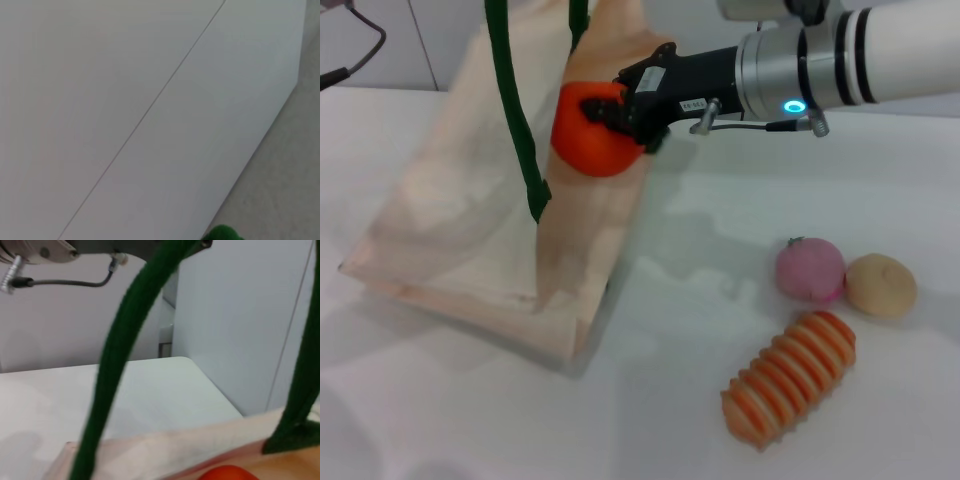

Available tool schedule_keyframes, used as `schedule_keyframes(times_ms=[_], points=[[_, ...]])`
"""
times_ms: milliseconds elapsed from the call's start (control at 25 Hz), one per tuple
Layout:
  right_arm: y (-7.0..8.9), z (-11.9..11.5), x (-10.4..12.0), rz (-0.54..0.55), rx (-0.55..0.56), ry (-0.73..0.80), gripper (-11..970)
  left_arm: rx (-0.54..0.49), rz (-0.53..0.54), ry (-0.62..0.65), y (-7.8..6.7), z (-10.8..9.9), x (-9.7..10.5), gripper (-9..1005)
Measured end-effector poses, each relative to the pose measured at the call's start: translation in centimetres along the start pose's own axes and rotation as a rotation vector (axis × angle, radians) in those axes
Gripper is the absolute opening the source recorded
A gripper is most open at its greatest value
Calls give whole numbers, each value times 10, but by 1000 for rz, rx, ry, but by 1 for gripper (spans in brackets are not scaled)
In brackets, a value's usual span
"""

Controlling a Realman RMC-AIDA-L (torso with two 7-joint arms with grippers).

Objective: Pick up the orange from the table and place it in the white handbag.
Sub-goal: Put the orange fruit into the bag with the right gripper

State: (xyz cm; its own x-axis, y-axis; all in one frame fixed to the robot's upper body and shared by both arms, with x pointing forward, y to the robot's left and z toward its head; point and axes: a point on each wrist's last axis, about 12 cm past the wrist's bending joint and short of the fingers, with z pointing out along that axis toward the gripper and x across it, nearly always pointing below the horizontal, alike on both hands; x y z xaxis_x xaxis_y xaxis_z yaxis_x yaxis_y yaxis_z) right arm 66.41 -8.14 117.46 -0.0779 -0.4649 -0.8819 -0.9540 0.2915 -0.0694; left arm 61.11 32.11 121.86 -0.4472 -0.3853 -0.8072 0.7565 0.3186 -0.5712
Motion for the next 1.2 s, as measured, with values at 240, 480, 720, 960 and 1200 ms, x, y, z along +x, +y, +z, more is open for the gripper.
schedule_keyframes(times_ms=[240, 480, 720, 960, 1200], points=[[-3, 2, 3, 10, 47, -3, 147, 6, -1, 1, -1, 2, -1, 194], [3, 7, 3, 0, 33, -6, 145, 13, 2, 3, -1, 4, -2, 197], [9, 18, 4, -17, 51, 8, 144, 29, 4, 7, -3, 10, -5, 199], [10, 21, 3, -14, 68, 1, 141, 74, -24, 14, -3, 18, -3, 202], [3, 21, 4, -9, 131, 7, 137, 95, -28, 34, -5, 27, -3, 204]])
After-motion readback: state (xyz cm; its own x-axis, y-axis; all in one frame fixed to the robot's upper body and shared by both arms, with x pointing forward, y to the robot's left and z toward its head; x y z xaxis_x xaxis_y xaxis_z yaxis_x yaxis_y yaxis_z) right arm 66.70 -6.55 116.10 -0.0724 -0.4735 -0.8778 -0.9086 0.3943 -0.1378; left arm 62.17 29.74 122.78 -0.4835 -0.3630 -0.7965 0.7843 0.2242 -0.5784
